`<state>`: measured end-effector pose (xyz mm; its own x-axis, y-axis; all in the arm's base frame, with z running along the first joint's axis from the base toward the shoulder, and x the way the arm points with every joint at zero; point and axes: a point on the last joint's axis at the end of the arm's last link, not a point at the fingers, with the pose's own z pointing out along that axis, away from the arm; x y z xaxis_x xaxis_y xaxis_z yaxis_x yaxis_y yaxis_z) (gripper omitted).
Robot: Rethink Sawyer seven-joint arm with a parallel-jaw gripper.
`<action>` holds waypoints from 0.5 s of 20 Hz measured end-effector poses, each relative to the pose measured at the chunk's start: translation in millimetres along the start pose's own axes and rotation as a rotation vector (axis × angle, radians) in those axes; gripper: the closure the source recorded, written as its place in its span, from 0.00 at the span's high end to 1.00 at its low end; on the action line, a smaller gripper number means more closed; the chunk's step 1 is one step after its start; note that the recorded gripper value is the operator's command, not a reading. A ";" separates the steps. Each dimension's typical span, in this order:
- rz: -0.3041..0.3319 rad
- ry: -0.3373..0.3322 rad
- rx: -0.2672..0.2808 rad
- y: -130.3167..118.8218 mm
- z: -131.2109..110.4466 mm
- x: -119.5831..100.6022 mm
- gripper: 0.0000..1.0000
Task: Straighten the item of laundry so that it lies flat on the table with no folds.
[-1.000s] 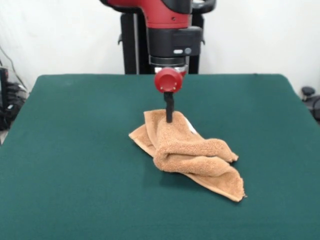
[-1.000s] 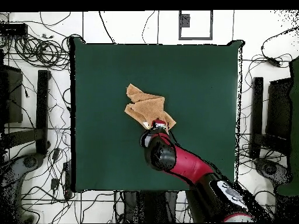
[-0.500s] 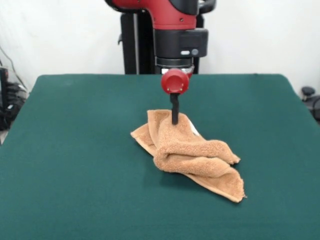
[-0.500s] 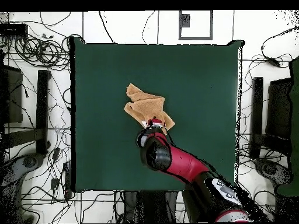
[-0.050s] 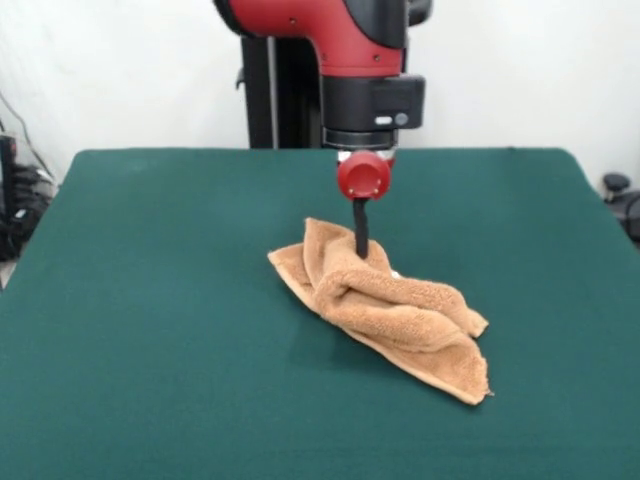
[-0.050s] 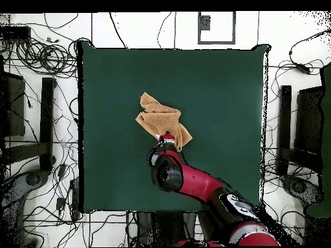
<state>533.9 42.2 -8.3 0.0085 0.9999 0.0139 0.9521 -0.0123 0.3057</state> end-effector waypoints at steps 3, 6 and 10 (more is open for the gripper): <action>-0.025 -0.002 -0.013 -4.5 3.5 6.5 1.00; -0.041 -0.003 -0.021 -6.9 5.2 11.0 1.00; -0.054 -0.007 -0.022 -7.9 5.2 14.4 1.00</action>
<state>528.1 56.7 -15.5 -0.0407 0.9991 -0.0101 0.9441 0.0418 0.3271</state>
